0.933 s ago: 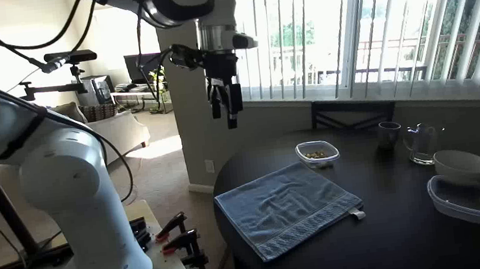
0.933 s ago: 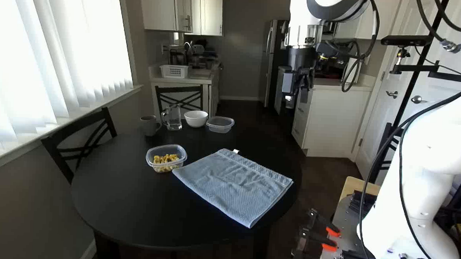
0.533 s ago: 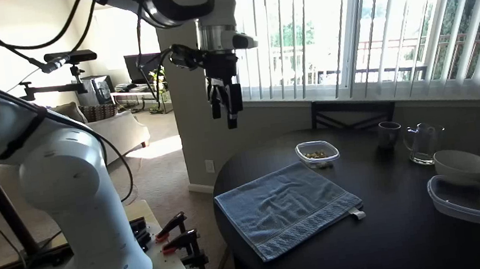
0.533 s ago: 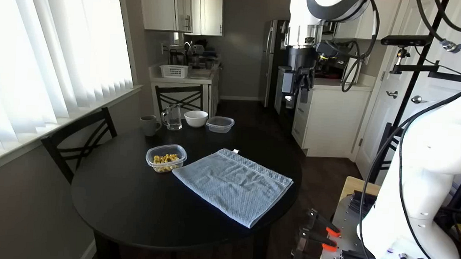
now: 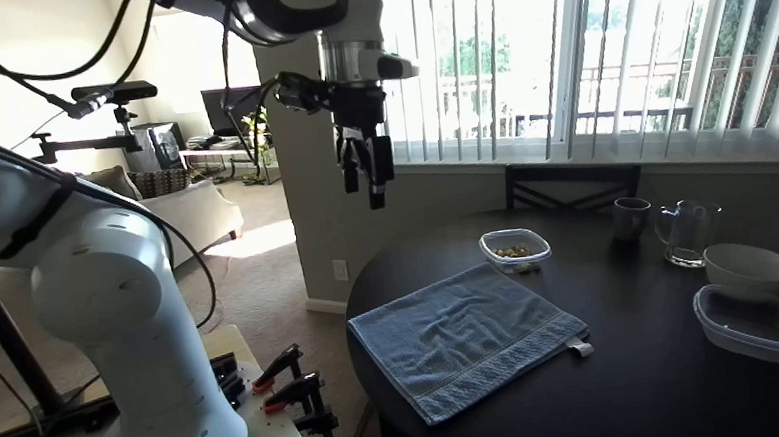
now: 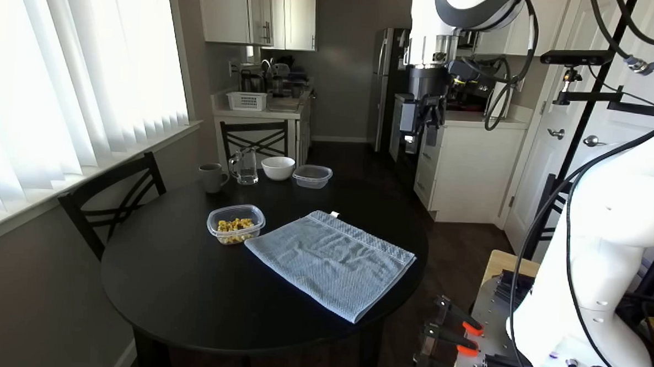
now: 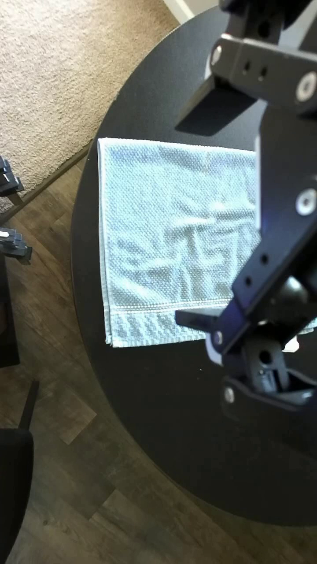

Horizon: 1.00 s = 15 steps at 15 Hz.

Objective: Pour the candy out of the bowl and onto the blue towel.

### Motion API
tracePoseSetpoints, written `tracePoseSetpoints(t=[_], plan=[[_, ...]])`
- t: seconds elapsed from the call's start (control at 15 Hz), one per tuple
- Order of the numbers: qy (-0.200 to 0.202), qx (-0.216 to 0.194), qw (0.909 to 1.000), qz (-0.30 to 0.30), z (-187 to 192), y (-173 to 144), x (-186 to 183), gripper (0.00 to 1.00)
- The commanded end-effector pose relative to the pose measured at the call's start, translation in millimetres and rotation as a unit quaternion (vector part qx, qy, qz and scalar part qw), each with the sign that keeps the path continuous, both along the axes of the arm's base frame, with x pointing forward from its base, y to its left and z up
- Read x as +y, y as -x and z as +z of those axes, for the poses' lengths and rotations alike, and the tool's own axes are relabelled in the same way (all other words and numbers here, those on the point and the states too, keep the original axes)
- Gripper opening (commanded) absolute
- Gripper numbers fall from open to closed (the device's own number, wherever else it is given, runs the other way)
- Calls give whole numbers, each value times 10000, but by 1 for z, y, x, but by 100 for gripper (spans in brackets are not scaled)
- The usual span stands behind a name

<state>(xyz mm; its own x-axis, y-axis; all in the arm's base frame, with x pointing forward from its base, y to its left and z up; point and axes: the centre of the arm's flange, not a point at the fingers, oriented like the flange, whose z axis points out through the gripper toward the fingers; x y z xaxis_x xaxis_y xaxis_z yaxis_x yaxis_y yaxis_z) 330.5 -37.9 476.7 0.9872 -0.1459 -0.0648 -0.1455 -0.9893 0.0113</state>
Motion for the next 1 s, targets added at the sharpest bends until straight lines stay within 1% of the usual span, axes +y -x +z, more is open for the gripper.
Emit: tracePoseSetpoints(t=[0.0,0.07,0.2,0.33,0.4,0.47,0.53,0.6,0.67,0.73,0.8,0.93], plan=[[231,31,9992,310,7,-22,17,100],[313,34,9989,348,8,-38,33,100],[245,75,9981,564,8,-68,76,100],[374,106,9971,649,1,-95,115,100],[568,137,9944,881,-6,-111,131,100],[626,234,9905,1205,-14,-127,146,100],[698,340,9872,1394,-23,-143,157,100],[698,455,9865,1411,-30,-159,164,100],[618,562,9874,1345,-37,-174,167,100],[323,659,9926,971,-40,-194,167,100],[147,702,9950,691,-45,-212,167,100],[-84,801,9964,270,-52,-249,170,100]])
